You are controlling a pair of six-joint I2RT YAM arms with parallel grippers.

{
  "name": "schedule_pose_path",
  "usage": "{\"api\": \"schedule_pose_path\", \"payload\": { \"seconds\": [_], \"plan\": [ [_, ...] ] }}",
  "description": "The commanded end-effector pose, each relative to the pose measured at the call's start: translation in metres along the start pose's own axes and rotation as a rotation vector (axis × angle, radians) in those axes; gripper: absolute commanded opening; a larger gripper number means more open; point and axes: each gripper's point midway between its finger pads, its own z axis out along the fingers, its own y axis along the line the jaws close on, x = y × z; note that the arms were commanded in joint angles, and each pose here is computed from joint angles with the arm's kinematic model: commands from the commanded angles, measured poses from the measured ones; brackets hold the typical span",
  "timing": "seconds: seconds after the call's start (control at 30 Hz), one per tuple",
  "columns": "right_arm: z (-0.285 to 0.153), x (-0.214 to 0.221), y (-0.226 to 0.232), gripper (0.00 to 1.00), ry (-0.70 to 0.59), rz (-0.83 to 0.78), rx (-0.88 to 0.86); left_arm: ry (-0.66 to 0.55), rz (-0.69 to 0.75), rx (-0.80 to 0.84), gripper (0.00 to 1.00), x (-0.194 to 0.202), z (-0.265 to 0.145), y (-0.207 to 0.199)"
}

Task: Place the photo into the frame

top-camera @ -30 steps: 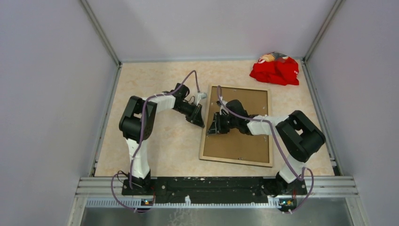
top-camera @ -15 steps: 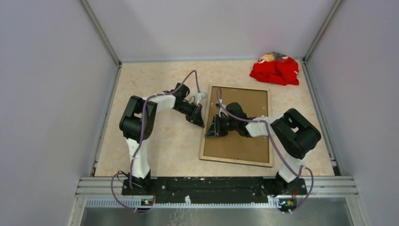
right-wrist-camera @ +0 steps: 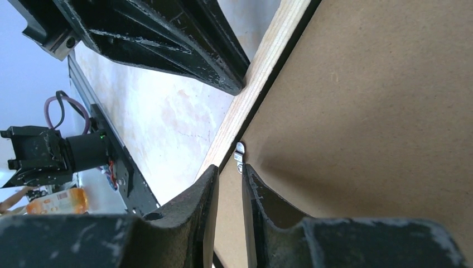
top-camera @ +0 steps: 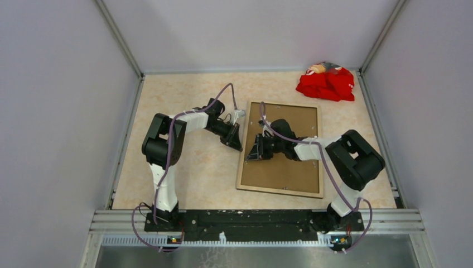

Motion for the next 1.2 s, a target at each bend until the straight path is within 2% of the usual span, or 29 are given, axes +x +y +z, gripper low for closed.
{"api": "schedule_pose_path", "payload": {
  "seconds": [0.0,0.67,0.93,1.17],
  "plan": [
    [-0.001,-0.019,0.011,0.22,-0.057,-0.053,-0.035,0.012,0.040,-0.010,0.15,-0.001,0.007,0.004],
    [0.015,-0.007,0.003,0.20,-0.019,-0.024,-0.073,0.014,0.028,-0.017,0.13,-0.001,0.008,0.006],
    [0.020,0.001,0.008,0.18,0.025,-0.029,-0.106,0.015,0.028,-0.015,0.13,-0.001,0.009,0.007],
    [0.022,0.006,0.020,0.17,0.112,-0.084,-0.175,0.010,0.033,-0.012,0.13,-0.003,0.008,0.006]
  ]
}}
